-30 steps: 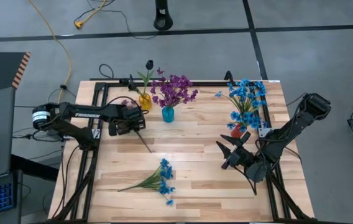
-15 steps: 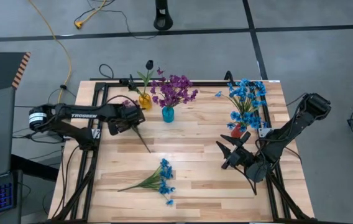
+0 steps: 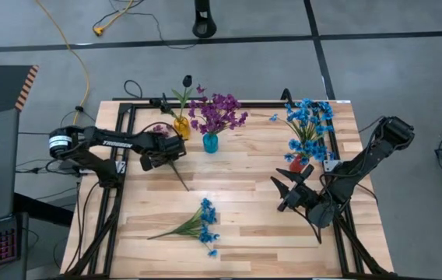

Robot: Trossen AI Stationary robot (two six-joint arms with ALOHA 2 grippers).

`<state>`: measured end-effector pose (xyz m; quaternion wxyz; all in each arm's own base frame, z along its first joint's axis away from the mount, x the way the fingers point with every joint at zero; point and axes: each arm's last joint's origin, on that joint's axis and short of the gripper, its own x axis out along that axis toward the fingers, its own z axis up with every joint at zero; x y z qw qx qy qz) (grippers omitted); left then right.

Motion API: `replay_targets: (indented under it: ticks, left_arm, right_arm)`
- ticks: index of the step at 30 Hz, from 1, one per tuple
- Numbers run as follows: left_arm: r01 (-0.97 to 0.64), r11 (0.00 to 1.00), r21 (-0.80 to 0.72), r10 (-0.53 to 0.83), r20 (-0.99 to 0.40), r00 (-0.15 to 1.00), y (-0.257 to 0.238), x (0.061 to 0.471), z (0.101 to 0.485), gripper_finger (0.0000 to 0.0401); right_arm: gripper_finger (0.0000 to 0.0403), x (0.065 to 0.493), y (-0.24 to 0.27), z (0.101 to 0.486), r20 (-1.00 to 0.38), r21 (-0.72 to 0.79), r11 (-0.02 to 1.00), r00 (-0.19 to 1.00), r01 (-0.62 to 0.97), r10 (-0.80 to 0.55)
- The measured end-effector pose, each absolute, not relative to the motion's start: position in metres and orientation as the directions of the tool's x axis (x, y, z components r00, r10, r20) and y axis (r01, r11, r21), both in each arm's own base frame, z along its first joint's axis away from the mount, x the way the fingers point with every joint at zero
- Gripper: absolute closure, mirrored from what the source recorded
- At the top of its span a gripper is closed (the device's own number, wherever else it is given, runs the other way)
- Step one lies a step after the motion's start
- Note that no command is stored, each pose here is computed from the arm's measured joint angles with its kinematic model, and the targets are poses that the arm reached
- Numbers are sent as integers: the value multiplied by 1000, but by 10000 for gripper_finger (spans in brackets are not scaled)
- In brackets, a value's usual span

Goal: Sort flowers into vase by color
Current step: Put the violet flower into the blue vase

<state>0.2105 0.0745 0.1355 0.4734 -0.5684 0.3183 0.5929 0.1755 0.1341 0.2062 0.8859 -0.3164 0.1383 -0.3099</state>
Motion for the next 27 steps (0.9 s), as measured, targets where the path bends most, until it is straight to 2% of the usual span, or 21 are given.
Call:
replay_targets:
  ticks: [12,14,18,23,27]
  left_arm:
    - [-955,-266,-134,194,-977,83,73,205,140,388]
    - [-957,-239,-161,208,-972,111,73,205,143,392]
    - [-970,-151,-192,250,-957,150,70,203,154,389]
    - [-972,-47,-228,296,-933,205,58,202,167,396]
    - [-964,41,-264,328,-907,263,40,204,176,397]
  right_arm:
    - [217,162,132,218,-49,-640,630,795,440,-605]
    - [223,155,128,227,-56,-620,659,814,426,-578]
    - [240,138,116,244,-108,-530,784,891,323,-441]
    - [257,115,92,253,-187,-317,919,934,235,-304]
    - [263,105,82,254,-237,-189,967,947,174,-217]
